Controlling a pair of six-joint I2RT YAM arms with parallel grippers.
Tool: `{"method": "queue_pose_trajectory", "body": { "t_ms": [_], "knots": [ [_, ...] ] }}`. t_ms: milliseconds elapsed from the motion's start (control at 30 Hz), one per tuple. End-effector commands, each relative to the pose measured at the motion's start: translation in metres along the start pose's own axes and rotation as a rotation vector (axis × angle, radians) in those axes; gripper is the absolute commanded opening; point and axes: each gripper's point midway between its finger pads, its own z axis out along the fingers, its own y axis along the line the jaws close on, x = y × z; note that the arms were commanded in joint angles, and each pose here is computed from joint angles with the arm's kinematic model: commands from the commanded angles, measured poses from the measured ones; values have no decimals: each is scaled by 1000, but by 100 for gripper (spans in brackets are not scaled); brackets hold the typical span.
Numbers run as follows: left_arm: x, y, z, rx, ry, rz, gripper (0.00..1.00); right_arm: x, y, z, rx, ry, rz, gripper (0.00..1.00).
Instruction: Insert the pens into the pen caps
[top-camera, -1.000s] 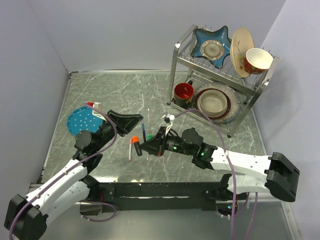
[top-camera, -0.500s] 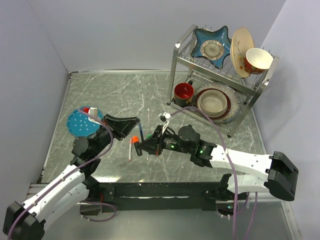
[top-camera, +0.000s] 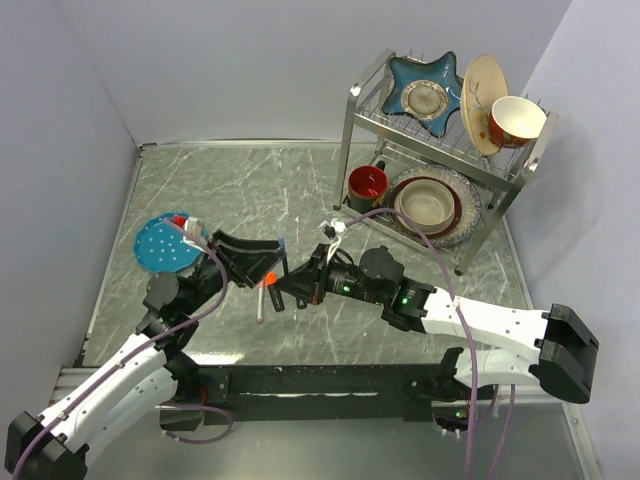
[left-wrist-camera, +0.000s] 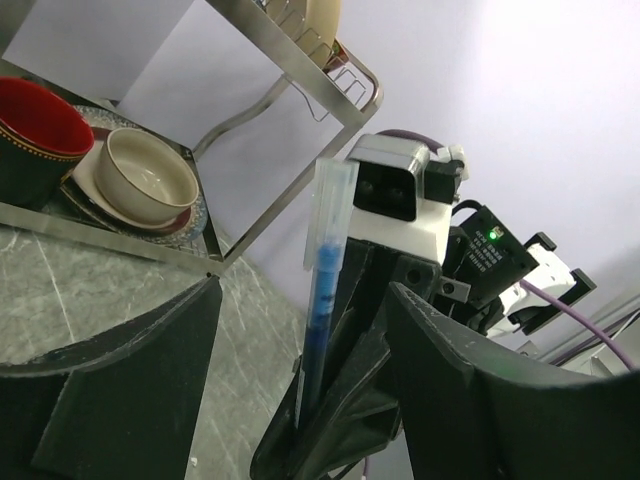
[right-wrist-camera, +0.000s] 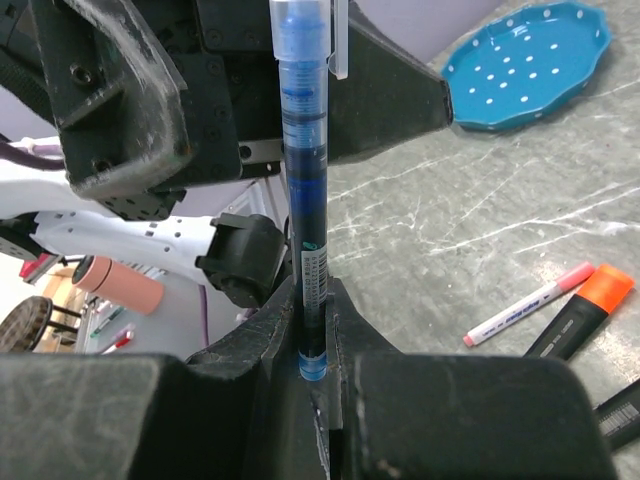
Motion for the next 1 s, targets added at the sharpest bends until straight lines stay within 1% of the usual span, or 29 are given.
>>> {"method": "queue_pose_trajectory", "body": {
  "t_ms": [0, 67, 200, 267, 433, 633, 667, 733, 767, 833, 867, 900, 933, 967],
  "knots": [
    [-16, -25, 10, 49, 11, 56, 72, -18, 13, -7, -47, -66, -26, 0],
    [-16, -21, 13, 21, 31, 76, 72, -15, 16, -8, -57, -56, -25, 0],
    [-30, -30, 19, 10, 14, 112, 72, -12, 16, -11, -62, -49, -20, 0],
    [-31, -24, 21, -29, 24, 134, 72, -12, 18, -12, -69, -48, -21, 0],
    [-42, -27, 26, -51, 15, 180, 70, -8, 20, -14, -77, -38, -19, 0],
    [-40, -30, 29, -37, 42, 183, 61, -7, 20, -14, -77, -32, -16, 0],
    [-38, -30, 29, -33, 49, 180, 57, -8, 20, -14, -76, -34, -17, 0],
    [-32, -28, 28, -26, 65, 166, 51, -7, 20, -13, -77, -32, -15, 0],
    [-28, -29, 27, -13, 85, 162, 40, -7, 20, -13, -77, -30, -15, 0],
    [-20, -30, 24, 2, 115, 153, 24, -7, 19, -13, -73, -31, -17, 0],
    [-16, -31, 22, 14, 135, 143, 12, -7, 19, -13, -71, -29, -16, 0],
    [-10, -28, 20, 13, 152, 127, 5, -10, 21, -13, -75, -33, -19, 0],
    [-6, -29, 18, 18, 162, 101, 1, -10, 21, -12, -75, -32, -22, 0],
    [3, -29, 14, 34, 197, 81, 1, -15, 18, -12, -57, -42, -24, 0]
  ]
}}
